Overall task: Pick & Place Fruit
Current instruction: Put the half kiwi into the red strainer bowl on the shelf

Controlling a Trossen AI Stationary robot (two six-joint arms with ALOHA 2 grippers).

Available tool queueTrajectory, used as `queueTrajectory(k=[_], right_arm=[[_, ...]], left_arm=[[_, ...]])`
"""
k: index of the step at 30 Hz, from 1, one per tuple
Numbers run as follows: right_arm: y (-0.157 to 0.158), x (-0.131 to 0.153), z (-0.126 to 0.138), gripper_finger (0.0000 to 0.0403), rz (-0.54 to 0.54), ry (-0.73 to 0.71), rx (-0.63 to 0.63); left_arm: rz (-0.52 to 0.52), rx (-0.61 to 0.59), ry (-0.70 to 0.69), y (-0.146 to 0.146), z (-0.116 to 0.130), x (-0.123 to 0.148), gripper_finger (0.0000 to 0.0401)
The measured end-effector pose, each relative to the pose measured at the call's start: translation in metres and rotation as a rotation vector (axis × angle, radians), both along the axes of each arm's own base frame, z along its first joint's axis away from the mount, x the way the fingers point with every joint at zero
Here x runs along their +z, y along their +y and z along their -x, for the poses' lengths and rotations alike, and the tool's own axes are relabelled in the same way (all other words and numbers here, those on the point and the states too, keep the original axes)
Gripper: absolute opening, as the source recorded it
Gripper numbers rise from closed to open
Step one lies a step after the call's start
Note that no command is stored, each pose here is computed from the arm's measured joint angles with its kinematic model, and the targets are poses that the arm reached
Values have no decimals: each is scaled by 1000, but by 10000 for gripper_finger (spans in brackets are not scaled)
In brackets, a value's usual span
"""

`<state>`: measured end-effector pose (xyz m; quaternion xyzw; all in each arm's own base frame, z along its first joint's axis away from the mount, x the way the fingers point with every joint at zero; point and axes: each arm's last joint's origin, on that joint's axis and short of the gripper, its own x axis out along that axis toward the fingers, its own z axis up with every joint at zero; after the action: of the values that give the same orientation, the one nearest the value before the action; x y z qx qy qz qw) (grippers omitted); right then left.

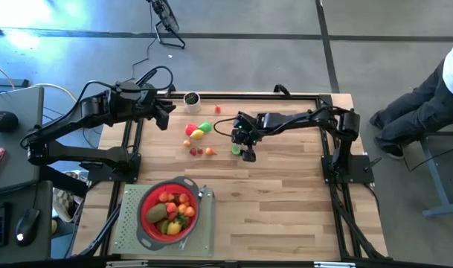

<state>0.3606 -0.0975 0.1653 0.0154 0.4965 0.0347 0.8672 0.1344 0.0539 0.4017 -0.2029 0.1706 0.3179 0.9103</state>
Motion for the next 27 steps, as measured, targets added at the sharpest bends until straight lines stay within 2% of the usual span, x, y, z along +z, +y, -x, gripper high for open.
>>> queueTrajectory(k=[5,13,27], right_arm=[[1,-7,-3,303,-12,-34,15],[6,-30,-11,303,-1,-11,16],[6,-32,-12,303,13,-6,2]], left_arm=[[0,0,0,0,0,0,96],[-1,3,0,0,0,0,97],[-1,3,1,0,0,0,97]])
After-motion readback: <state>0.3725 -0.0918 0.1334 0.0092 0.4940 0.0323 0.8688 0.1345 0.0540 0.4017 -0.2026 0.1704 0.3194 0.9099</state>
